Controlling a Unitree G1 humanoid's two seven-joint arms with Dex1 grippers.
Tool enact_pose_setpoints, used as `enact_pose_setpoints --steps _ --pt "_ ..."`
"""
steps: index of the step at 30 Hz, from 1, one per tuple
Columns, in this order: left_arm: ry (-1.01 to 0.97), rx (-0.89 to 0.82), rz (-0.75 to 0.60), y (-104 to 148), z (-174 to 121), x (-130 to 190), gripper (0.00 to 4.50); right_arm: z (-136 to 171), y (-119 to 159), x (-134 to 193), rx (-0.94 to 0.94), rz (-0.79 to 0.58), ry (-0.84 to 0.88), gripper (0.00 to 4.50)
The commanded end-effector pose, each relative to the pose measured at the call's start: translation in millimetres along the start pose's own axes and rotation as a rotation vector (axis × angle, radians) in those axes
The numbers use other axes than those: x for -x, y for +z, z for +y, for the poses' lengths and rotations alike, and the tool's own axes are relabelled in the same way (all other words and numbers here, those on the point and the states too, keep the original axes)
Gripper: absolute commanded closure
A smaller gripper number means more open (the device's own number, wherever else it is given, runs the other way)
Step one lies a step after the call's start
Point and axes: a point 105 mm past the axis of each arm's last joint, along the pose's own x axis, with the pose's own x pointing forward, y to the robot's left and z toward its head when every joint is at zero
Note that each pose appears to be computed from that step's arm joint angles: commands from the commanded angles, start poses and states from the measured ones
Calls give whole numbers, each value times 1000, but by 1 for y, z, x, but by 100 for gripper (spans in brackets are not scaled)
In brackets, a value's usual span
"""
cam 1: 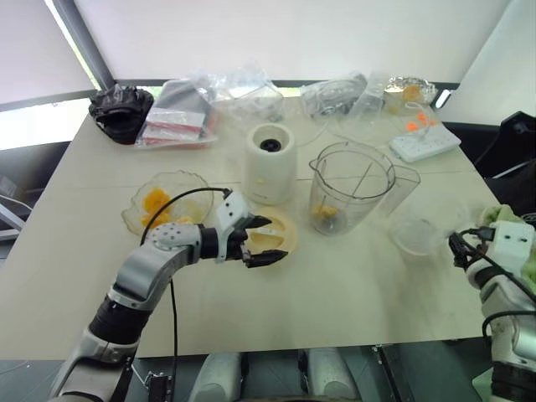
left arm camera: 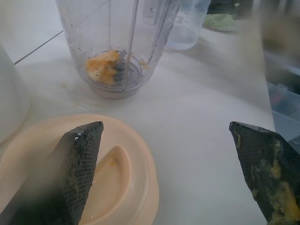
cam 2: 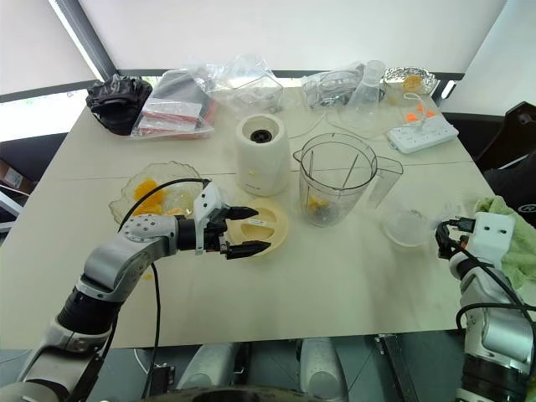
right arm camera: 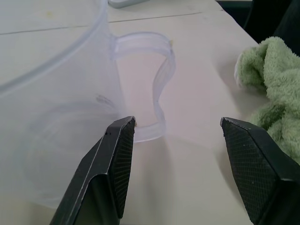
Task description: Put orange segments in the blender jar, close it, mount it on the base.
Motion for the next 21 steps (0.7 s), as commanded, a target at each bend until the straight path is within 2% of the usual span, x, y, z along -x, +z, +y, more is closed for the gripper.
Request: enact_pose_setpoints --steps 1,21 --pt "-15 -46 -17 9 -3 -1 0 7 15 9 3 -50 16 152" --pt "-29 -42 -18 7 -4 -5 0 7 2 48 15 1 -3 152"
